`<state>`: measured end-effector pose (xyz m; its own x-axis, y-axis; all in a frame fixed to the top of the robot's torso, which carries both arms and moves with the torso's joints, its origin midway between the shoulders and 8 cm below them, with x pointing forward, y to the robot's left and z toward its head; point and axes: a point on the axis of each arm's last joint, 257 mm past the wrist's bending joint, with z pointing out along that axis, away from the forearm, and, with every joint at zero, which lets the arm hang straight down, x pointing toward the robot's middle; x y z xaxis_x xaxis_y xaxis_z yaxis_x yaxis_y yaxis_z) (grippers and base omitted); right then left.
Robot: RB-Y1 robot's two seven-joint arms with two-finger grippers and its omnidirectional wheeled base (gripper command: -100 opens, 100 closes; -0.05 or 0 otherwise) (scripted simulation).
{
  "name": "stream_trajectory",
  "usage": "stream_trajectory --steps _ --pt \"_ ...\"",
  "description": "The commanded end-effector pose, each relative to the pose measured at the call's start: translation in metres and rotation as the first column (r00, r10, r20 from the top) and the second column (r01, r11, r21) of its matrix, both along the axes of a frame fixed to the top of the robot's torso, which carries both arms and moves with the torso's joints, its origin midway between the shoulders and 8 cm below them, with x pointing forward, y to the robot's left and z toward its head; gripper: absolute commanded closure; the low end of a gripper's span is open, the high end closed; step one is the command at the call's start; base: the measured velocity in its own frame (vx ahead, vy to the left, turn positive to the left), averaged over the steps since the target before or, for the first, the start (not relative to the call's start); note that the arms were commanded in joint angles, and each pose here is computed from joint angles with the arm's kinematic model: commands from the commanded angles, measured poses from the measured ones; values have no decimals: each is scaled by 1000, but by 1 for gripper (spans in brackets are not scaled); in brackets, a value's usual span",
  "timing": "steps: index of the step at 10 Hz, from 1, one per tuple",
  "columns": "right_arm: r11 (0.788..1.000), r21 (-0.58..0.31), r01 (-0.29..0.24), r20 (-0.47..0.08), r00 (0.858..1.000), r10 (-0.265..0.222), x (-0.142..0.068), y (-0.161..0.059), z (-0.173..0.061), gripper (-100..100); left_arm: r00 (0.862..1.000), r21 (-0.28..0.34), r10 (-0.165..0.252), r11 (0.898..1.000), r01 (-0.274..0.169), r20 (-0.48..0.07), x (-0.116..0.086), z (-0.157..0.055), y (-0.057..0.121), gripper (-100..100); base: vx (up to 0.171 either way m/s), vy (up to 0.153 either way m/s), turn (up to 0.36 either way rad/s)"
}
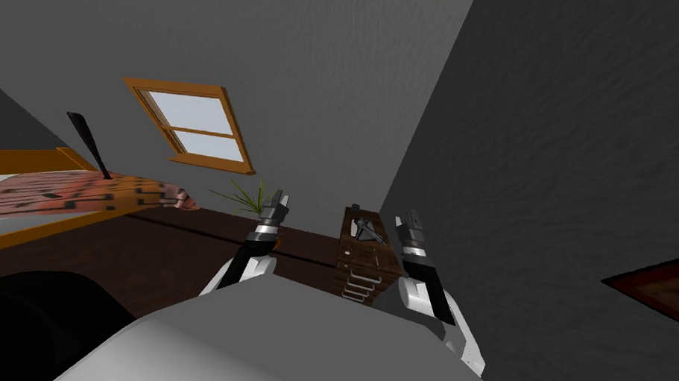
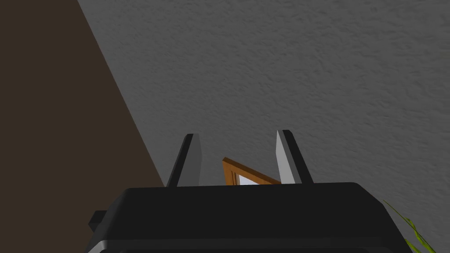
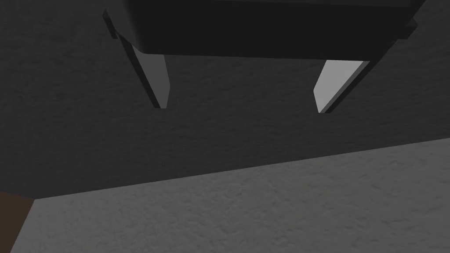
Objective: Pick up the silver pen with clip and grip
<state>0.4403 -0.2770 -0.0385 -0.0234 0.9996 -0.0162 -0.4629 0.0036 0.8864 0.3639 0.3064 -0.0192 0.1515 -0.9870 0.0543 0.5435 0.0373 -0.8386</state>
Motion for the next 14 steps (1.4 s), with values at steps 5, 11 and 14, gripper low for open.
stream_trajectory --steps 5,11,14 --pt "988 155 -13 -194 980 44 44 -19 -61 -100 1000 0 0 1000 0 0 0 0 0 0 10 71 -125" --pt "952 304 36 -375 923 84 74 -36 -124 -100 1000 0 0 1000 0 0 0 0 0 0 10 57 -89" --pt "933 352 72 -445 890 99 82 -42 -150 -100 1000 0 0 1000 0 0 0 0 0 0 13 43 -72"
